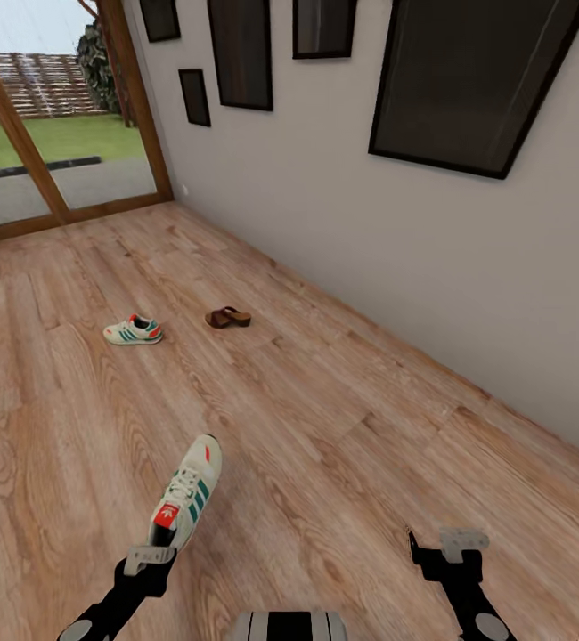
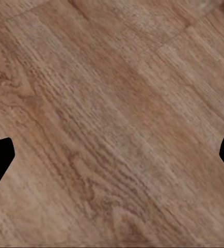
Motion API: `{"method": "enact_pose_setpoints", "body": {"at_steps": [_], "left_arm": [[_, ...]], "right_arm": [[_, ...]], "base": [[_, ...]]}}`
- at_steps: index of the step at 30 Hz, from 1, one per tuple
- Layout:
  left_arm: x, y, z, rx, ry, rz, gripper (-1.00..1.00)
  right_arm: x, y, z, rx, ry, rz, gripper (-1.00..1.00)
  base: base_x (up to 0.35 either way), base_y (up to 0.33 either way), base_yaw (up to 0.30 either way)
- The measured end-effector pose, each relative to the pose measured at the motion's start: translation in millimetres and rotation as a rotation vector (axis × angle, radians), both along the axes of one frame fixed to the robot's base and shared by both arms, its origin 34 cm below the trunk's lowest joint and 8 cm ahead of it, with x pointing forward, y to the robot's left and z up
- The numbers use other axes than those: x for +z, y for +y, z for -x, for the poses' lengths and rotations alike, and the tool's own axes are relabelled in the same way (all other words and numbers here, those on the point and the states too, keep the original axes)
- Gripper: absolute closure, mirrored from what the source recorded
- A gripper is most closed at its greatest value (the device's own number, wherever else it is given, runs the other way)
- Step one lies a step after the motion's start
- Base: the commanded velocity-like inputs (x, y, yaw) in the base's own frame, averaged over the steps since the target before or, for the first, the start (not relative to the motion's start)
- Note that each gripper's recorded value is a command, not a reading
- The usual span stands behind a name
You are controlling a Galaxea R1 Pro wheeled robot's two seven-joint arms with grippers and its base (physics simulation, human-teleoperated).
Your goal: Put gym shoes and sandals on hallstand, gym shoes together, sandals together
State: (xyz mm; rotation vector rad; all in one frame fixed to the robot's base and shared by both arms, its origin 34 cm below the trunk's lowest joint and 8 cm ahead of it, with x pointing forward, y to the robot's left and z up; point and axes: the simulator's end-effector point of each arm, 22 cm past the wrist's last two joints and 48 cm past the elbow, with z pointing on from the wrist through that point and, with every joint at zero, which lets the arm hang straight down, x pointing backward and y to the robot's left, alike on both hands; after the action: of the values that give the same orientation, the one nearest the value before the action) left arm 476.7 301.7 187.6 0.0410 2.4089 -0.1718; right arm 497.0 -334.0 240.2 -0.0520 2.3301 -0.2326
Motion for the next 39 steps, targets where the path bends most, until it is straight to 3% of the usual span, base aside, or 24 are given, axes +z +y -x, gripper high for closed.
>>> {"method": "enact_pose_setpoints", "body": {"at_steps": [6,13,16,22,25,27,39], "left_arm": [[6.1,7.3,17.4,0.041,-0.008,-0.012,1.00],[17.5,14.4,33.4,0.081,-0.008,-0.017,1.00],[25.3,26.1,50.5,0.123,-0.027,-0.029,1.00],[42.7,31.6,52.4,0.146,-0.048,-0.036,1.00],[44.5,32.2,51.3,0.148,-0.054,-0.036,1.00],[45.4,32.1,50.3,0.148,-0.057,-0.036,1.00],[49.7,28.9,45.8,0.149,-0.071,-0.030,1.00]], "right_arm": [[-12.3,-16.8,43.5,-0.020,0.003,0.016,-1.00],[-5.1,-29.9,71.2,-0.032,-0.027,0.033,-1.00],[0.5,-33.0,81.6,-0.037,-0.046,0.037,-1.00],[11.9,-29.0,84.5,-0.045,-0.044,0.030,-1.00],[11.5,-36.4,88.4,-0.115,-0.046,0.010,-1.00],[12.2,-37.3,88.1,-0.124,-0.049,0.007,-1.00],[16.3,-37.0,84.0,-0.132,-0.063,0.001,-1.00]], "base": [[0.000,0.000,-0.201],[0.000,0.000,-0.201],[0.000,0.000,-0.201],[0.000,0.000,-0.200],[0.000,0.000,-0.203],[0.000,0.000,-0.208],[-0.038,-0.034,-0.222]]}}
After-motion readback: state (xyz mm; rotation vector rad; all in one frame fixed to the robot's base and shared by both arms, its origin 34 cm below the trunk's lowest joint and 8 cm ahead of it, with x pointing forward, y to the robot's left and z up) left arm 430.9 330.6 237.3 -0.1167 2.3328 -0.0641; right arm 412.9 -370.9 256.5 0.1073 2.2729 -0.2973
